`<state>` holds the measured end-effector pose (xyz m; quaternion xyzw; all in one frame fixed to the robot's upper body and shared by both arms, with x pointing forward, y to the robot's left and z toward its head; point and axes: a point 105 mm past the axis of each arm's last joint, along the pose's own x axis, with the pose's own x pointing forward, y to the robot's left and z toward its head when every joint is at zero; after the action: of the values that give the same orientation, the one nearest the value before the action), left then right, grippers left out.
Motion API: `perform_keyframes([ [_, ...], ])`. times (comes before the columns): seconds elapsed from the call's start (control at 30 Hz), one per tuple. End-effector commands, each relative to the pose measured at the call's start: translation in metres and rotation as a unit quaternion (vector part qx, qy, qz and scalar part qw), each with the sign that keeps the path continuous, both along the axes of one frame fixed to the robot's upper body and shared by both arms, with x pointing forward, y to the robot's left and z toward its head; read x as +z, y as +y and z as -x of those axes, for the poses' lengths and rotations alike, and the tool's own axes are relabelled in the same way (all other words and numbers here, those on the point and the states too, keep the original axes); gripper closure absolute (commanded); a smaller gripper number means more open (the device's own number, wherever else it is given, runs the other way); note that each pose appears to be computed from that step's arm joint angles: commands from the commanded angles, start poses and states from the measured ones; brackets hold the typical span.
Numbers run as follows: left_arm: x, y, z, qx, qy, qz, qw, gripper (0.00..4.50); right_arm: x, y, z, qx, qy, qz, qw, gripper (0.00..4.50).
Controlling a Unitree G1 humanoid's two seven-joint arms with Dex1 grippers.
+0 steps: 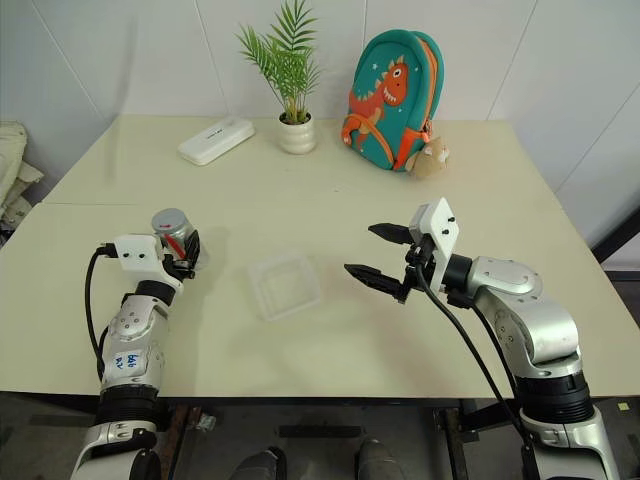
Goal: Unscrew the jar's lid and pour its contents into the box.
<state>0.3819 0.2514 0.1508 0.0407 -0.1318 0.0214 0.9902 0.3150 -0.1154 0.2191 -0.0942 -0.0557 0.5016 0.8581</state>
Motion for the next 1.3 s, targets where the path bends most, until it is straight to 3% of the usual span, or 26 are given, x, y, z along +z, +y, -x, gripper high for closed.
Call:
perform_keyframes([
  [0.03, 0.014, 0.000, 0.001, 0.001, -0.027, -0.005, 1.000, 2.53, 0.013, 0.003, 0.003, 0.005, -0.031, -0.004, 0.999, 0.00],
  [0.3, 0.036, -0.006, 0.013, -0.037, -0.049, -0.019, 0.998, 2.53, 0.025, 0.011, 0.005, 0.005, -0.045, -0.019, 0.999, 0.00],
  [0.57, 0.072, -0.045, 0.036, -0.169, -0.046, -0.052, 0.983, 2.53, 0.052, 0.046, 0.008, -0.019, -0.074, -0.059, 0.995, 0.00],
  [0.83, 0.090, -0.091, 0.049, -0.363, 0.005, -0.039, 0.931, 2.53, 0.082, 0.087, 0.018, -0.026, -0.080, -0.103, 0.991, 0.00],
  [1.1, 0.085, -0.112, 0.047, -0.456, 0.062, -0.041, 0.887, 2.53, 0.073, 0.112, 0.022, -0.015, -0.061, -0.074, 0.995, 0.00],
  [1.3, 0.073, -0.132, 0.057, -0.522, 0.077, -0.092, 0.844, 2.53, 0.069, 0.127, 0.019, -0.027, -0.045, -0.086, 0.995, 0.00],
])
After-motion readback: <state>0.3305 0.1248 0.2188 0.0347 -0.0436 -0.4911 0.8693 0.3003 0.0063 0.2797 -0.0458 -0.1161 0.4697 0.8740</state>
